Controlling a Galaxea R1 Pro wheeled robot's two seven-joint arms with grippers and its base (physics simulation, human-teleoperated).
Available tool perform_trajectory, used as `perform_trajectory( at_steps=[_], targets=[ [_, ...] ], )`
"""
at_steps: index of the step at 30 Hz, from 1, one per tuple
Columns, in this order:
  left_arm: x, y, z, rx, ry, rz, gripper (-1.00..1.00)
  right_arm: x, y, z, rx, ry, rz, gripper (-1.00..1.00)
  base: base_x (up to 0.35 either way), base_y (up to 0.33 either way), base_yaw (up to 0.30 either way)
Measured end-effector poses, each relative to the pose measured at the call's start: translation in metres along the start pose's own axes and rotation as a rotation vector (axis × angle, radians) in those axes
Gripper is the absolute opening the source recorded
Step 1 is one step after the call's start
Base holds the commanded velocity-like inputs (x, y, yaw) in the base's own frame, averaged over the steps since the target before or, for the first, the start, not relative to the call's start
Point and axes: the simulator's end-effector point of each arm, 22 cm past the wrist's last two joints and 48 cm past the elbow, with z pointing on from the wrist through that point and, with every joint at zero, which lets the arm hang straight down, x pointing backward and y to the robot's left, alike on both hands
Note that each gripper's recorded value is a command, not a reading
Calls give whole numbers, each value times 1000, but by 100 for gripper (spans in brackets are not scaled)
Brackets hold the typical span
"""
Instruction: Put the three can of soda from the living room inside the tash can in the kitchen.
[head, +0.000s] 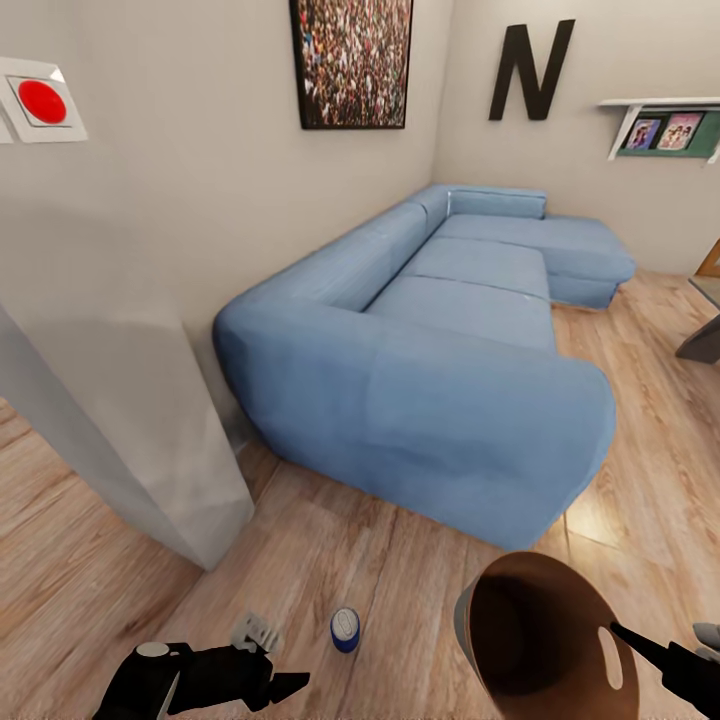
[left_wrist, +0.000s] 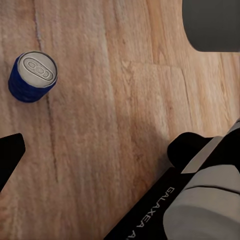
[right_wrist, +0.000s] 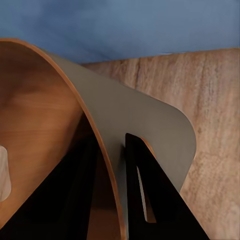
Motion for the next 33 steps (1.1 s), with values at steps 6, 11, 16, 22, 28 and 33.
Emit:
perform_trajectory(
  at_steps=[6, 11, 16, 22, 28, 33],
  targets=[
    [3, 1, 2, 2, 7, -6, 100, 2, -3, 1, 6, 6, 4, -100, 0, 0, 0],
    [6, 2, 4, 4, 12, -11, 100, 3, -5, 2, 12, 11, 7, -100, 0, 0, 0],
    [8, 2, 5, 6, 17, -17, 100, 5, -7, 3, 16, 18, 12, -100, 0, 0, 0],
    [12, 3, 7, 8, 24, -23, 100, 7, -10, 4, 22, 26, 18, -100, 0, 0, 0],
    [15, 4, 9, 10, 31, -30, 100, 9, -12, 6, 26, 33, 22, -100, 0, 0, 0],
    [18, 5, 10, 11, 36, -36, 100, 10, -13, 6, 28, 39, 22, -100, 0, 0, 0]
  ],
)
